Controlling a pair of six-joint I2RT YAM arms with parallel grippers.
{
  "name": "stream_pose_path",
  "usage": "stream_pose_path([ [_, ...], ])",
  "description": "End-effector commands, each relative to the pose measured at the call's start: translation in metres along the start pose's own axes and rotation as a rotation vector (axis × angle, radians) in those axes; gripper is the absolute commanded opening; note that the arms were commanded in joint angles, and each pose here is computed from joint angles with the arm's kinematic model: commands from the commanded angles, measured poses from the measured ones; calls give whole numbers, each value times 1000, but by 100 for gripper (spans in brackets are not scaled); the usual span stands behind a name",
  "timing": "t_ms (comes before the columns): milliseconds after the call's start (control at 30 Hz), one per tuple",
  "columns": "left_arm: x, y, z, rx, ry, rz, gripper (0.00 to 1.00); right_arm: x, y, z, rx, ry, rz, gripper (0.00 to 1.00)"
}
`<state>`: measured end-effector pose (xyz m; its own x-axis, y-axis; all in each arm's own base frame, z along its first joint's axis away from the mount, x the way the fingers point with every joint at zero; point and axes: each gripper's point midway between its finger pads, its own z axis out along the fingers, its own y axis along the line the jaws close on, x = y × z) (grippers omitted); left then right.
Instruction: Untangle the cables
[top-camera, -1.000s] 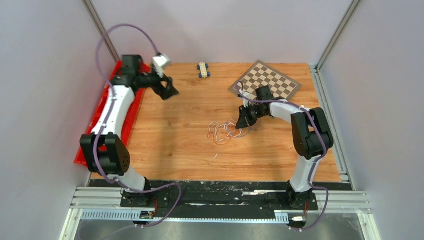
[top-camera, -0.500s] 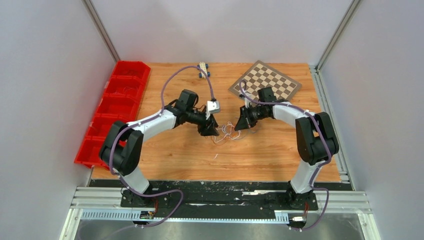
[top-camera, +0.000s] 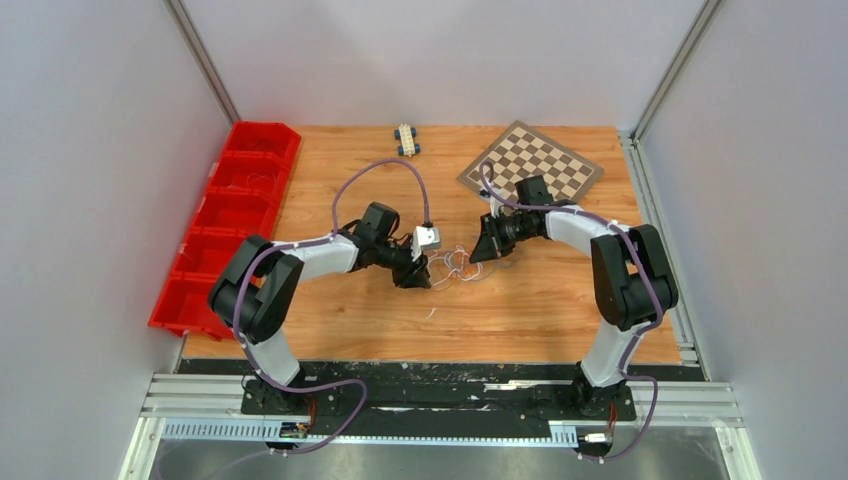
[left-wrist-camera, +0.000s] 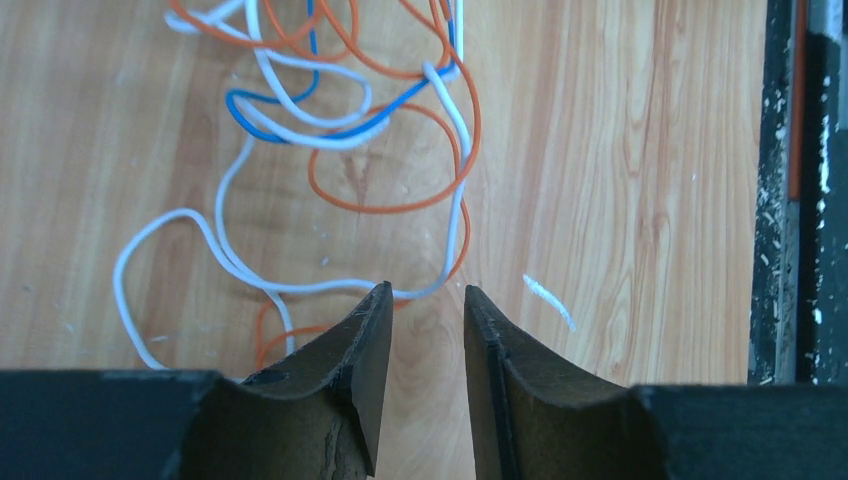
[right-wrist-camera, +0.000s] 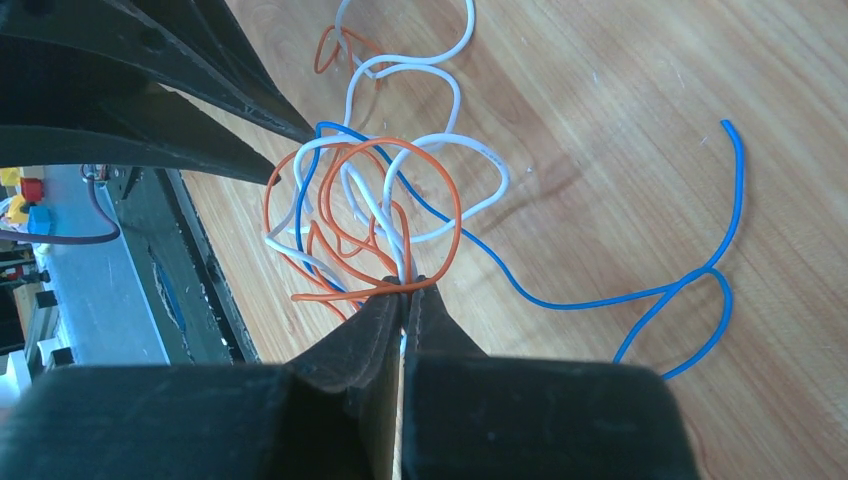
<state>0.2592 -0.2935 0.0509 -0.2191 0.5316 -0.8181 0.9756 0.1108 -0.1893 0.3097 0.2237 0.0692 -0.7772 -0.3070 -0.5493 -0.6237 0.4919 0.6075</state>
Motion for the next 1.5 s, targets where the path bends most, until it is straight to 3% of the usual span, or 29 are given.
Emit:
stream_pose_path([
  [0,-5,2,1,-23,-16,109,42,-12,6,-5,-6,-43,-36,0],
  [100,-10,1,8,-26,-29,136,49,-13,6,-5,-6,-44,-33,0],
  [267,-22,4,24,-34,-35,153,51,-14,7,-5,-5,-47,-27,0],
  [333,-21,6,27,-39,-12,141,44,-14,6,-6,-2,-47,-23,0],
  [400,-18,6,24,-47,26,112,30,-13,2,-7,4,-50,-6,0],
  [467,-19,1,12,-54,41,104,7,-12,-8,-9,29,-52,11,0],
  [500,-21,-1,7,-55,41,106,3,-12,-14,-9,58,-49,14,0],
  [767,-115,-32,-92,-112,-116,133,0,-7,-88,-19,427,-10,24,6],
  [1067,-231,-13,-230,-304,-407,40,0,15,-116,-25,560,63,23,16],
  [1233,-297,-6,-310,-453,-563,140,0,20,-121,-28,584,85,4,18],
  [1300,-316,-3,-340,-522,-623,171,0,22,-124,-29,597,97,-3,17],
  [1400,-337,3,-377,-610,-695,187,0,25,-128,-31,614,118,-23,2],
  [1467,-350,6,-402,-690,-742,210,0,27,-131,-33,625,129,-37,0],
])
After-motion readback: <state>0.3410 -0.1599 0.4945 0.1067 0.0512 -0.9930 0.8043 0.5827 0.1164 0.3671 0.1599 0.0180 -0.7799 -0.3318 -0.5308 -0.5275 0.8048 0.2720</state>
